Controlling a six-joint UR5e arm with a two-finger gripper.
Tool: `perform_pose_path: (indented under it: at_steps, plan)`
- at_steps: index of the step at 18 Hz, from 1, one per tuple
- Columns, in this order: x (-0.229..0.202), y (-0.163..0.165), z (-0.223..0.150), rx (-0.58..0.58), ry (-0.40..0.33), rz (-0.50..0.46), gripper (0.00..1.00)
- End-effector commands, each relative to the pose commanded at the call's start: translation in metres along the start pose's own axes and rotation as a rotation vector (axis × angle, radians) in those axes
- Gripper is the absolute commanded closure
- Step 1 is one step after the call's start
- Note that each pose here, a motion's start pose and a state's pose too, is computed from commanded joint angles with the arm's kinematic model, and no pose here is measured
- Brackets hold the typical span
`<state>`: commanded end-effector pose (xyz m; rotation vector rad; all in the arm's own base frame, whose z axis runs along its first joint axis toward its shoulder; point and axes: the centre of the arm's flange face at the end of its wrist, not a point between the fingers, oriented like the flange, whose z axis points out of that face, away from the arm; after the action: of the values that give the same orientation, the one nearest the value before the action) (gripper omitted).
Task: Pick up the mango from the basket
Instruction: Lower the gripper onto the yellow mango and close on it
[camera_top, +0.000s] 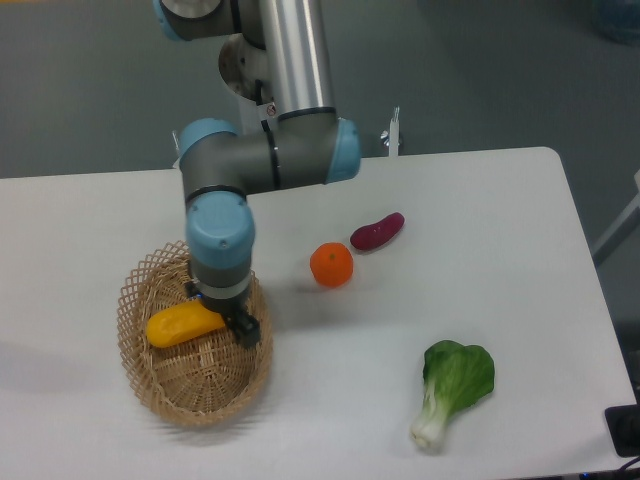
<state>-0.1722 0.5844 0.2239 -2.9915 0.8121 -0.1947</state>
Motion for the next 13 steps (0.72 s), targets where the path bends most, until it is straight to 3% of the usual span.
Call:
perform_pose_path:
  at_steps: [6,11,12,13]
  plan:
    - [0.003,-0.015,0.017,0.012,-0.023,-0.009,0.0]
    - [0.008,-0.011,0.031,-0.002,-0.001,-0.006,0.0]
    - [0.008,-0.012,0.032,-0.002,-0.001,-0.003,0.07]
    - [0.007,-0.012,0.031,0.0,-0.003,-0.007,0.27]
